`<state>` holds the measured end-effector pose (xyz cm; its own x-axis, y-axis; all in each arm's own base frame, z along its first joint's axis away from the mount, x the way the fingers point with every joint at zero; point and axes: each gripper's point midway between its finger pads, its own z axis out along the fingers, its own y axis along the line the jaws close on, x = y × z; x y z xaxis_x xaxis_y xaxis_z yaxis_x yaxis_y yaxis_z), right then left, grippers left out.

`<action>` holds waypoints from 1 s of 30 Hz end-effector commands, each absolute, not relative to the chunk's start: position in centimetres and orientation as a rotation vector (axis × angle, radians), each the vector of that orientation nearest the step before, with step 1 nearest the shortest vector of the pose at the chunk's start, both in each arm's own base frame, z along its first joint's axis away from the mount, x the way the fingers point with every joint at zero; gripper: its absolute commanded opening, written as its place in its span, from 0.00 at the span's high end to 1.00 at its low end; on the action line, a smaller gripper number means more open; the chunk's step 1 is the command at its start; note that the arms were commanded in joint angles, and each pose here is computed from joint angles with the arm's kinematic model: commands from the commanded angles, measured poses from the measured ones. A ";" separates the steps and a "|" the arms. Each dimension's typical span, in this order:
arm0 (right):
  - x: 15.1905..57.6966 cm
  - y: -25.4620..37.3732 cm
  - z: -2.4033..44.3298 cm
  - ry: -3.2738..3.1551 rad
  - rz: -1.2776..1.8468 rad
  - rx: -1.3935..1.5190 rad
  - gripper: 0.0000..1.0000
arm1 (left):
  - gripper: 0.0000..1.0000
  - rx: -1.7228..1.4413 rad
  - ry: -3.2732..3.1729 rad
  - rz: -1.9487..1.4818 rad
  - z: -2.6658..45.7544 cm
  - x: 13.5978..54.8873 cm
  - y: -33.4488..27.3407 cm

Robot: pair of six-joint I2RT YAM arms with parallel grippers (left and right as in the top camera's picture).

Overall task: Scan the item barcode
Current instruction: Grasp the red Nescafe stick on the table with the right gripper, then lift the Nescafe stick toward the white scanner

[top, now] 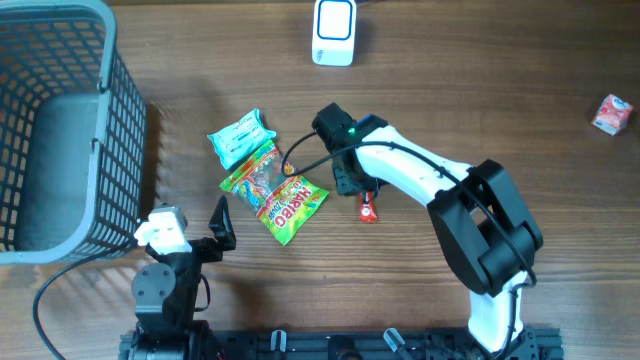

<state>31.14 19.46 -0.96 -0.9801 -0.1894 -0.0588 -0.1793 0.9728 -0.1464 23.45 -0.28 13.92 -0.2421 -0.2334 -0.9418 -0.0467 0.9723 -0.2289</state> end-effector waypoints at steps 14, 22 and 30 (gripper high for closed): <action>24.2 32.9 17.2 2.076 1.965 -1.255 0.96 | 0.00 -0.203 1.811 -0.186 13.8 23.5 -0.4; 27.2 34.8 22.2 1.459 2.028 -1.339 0.95 | 0.00 -0.203 1.811 -0.186 13.8 23.5 -0.4; 28.0 35.5 22.9 1.073 1.771 -1.508 0.95 | 0.00 -0.203 1.810 -0.186 13.8 23.5 -0.4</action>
